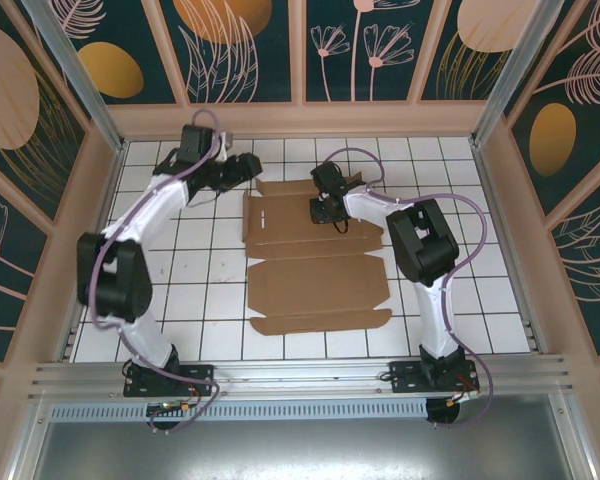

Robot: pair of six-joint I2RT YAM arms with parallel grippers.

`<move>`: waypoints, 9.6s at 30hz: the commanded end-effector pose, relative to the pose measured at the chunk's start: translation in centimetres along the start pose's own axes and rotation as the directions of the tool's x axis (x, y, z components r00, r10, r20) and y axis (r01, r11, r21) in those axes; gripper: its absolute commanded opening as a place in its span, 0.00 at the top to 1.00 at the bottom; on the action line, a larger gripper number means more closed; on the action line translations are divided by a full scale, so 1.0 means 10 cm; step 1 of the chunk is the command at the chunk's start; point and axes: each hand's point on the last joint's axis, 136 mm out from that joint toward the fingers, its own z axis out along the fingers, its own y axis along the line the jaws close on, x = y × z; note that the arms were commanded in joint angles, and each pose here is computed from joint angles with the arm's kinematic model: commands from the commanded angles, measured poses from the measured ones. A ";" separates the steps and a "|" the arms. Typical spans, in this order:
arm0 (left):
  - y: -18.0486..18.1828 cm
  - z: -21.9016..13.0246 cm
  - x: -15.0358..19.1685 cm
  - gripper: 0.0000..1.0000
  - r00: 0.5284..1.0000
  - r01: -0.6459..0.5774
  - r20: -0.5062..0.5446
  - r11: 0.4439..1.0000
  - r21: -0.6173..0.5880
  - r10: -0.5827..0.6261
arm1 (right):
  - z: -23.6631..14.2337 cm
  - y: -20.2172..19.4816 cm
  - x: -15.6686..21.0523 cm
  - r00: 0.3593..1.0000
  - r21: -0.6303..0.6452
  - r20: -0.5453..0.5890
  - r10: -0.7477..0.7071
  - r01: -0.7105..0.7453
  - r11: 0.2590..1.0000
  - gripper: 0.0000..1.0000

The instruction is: Fold the paper box

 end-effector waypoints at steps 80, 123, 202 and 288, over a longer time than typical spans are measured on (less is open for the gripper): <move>-0.43 0.50 1.50 0.47 0.980 -0.042 -0.191 0.997 0.058 0.053 | -1.36 0.08 0.59 0.979 -0.271 0.037 0.199 -0.182 0.945 0.80; 0.60 1.22 2.22 0.84 0.943 -0.026 -0.330 0.977 -0.212 -0.047 | -1.01 -0.56 0.79 0.944 -0.303 -0.039 0.328 -0.324 0.896 0.16; -0.63 0.86 0.71 0.37 0.978 0.151 -0.148 0.988 0.017 -0.147 | -1.15 -1.26 -1.24 0.784 -0.255 0.569 0.247 -0.118 0.960 1.00; -0.98 0.93 -0.08 1.00 0.823 0.555 -0.057 0.780 0.290 -0.565 | -1.06 1.47 0.84 0.921 -0.272 0.256 -0.292 0.359 0.893 1.00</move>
